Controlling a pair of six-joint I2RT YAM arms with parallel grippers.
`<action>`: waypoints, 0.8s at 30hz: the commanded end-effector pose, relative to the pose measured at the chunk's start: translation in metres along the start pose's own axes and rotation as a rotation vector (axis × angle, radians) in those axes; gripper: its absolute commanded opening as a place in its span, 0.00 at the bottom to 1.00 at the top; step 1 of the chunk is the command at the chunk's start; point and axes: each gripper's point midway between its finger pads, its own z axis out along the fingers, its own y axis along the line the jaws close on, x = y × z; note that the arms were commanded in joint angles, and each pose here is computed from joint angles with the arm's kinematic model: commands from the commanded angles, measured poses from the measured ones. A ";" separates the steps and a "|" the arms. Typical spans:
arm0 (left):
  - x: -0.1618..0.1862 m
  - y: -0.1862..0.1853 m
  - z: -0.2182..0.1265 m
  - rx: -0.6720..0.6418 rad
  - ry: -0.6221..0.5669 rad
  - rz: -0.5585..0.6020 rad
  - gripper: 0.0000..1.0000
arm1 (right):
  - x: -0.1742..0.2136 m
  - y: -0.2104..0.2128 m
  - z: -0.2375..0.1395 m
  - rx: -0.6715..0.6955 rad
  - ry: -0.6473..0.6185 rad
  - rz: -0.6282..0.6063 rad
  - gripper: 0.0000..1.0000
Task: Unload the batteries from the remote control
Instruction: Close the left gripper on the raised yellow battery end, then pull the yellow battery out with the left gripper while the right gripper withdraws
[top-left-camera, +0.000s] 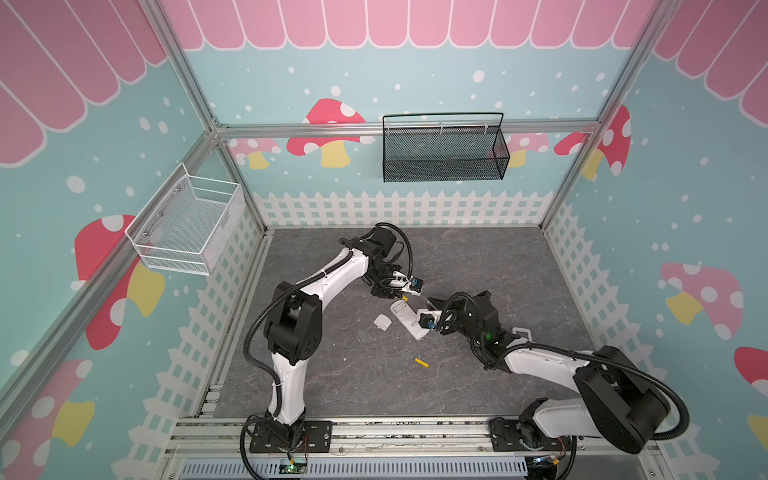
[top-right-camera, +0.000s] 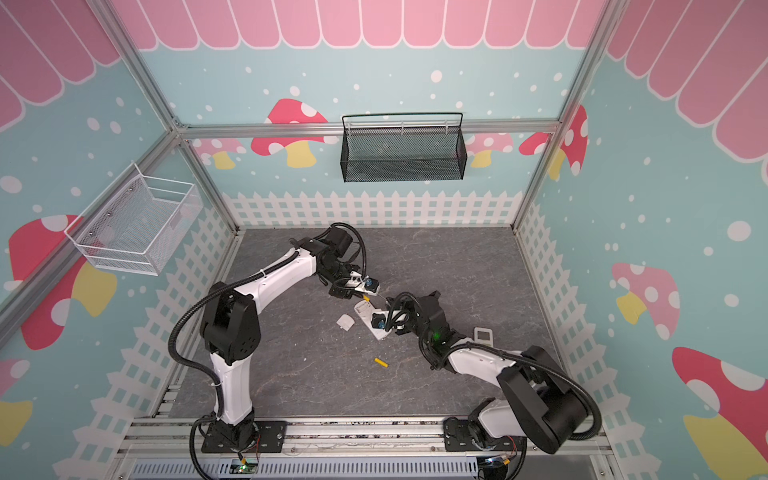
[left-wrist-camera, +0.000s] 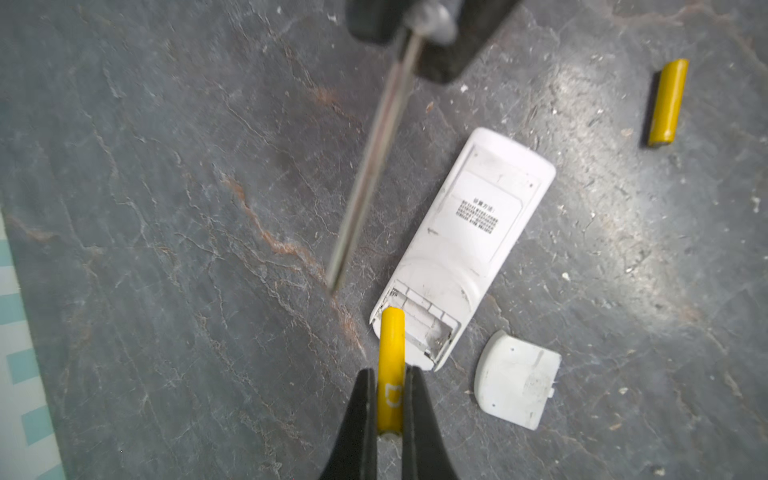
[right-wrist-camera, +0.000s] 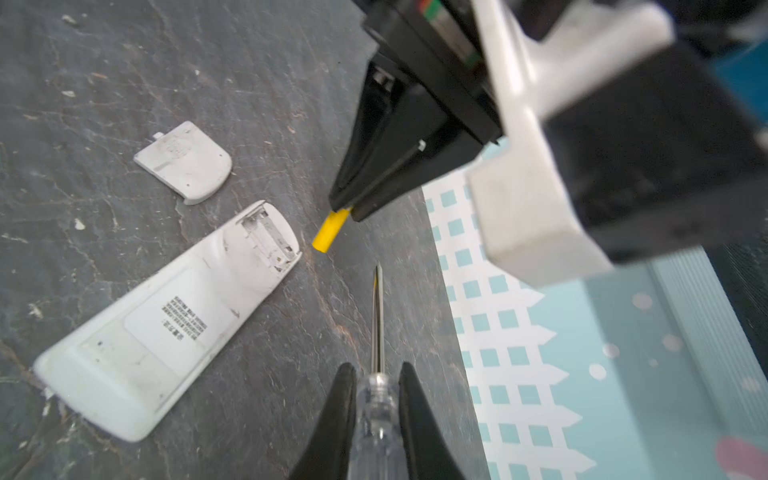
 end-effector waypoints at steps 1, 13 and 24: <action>-0.038 -0.019 -0.002 0.029 -0.133 -0.016 0.00 | 0.012 -0.009 -0.018 -0.002 0.026 0.195 0.00; -0.103 -0.098 0.041 0.256 -0.252 -0.061 0.00 | 0.065 -0.044 -0.051 0.191 0.174 0.776 0.00; -0.096 -0.130 0.093 0.273 -0.183 -0.085 0.00 | 0.113 -0.035 -0.047 0.274 0.309 1.089 0.00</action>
